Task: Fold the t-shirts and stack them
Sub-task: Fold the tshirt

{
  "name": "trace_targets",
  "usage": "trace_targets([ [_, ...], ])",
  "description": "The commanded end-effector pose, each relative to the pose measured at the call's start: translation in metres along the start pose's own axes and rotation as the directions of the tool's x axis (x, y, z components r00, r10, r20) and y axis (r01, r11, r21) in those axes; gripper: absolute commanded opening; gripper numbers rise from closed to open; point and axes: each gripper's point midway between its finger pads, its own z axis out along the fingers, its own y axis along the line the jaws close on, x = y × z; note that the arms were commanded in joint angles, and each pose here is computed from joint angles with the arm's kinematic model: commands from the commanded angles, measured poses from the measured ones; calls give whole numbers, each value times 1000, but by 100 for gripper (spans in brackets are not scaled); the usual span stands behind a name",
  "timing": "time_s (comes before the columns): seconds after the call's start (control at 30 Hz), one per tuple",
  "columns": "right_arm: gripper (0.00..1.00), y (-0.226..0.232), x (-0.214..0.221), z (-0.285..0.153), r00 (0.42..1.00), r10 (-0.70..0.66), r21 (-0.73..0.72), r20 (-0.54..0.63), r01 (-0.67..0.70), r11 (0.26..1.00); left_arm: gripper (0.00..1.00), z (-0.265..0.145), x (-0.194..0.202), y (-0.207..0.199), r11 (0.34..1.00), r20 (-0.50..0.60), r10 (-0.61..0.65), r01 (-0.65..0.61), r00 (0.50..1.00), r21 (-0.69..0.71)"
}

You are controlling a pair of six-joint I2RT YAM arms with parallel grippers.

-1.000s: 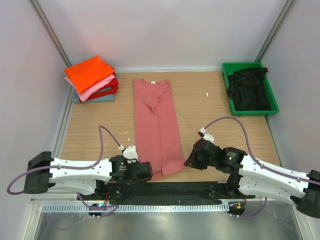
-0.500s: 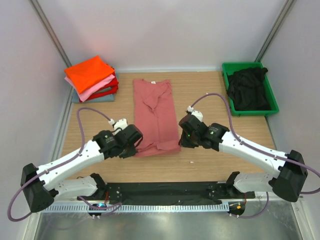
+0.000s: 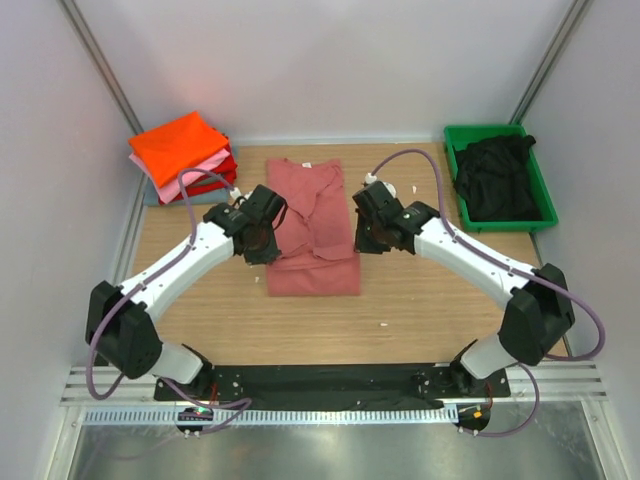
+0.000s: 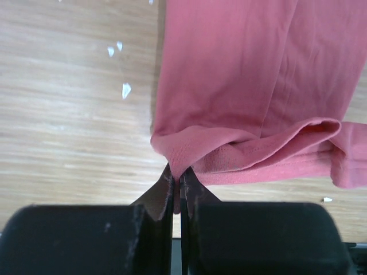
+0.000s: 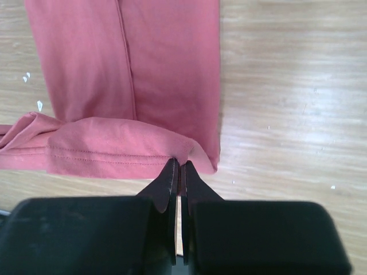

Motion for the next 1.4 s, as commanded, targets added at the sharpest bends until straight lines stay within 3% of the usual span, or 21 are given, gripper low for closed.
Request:
trace_targets([
  [0.0, 1, 10, -33, 2, 998, -32, -41, 46, 34, 999, 0, 1, -29, -11, 998, 26, 41, -42, 999, 39],
  [0.37, 1, 7, -76, 38, 999, -47, -40, 24, 48, 998, 0, 38, -61, -11, 1000, -25, 28, -28, 999, 4],
  [1.0, 1, -6, -97, 149, 993, -40, -43, -114, 36, 998, 0, 130, -99, -11, 996, -155, 18, -32, 988, -87],
  [1.1, 1, -9, -102, 161, 991, -45, -47, -128, 39, 998, 12, 136, -108, -10, 995, -150, 8, -23, 989, -95],
  [1.17, 22, -8, -110, 161, 992, -44, -45, -120, 39, 998, 25, 138, -112, -9, 995, -156, 7, -22, 988, -96],
  [1.27, 69, -7, -123, 154, 994, -48, -47, -97, 44, 998, 49, 120, -131, -8, 994, -116, 9, -21, 993, -105],
  [1.37, 81, -7, -141, 134, 997, -63, -30, -49, 62, 998, 63, 87, -154, -3, 991, -42, 14, -19, 999, -131],
])
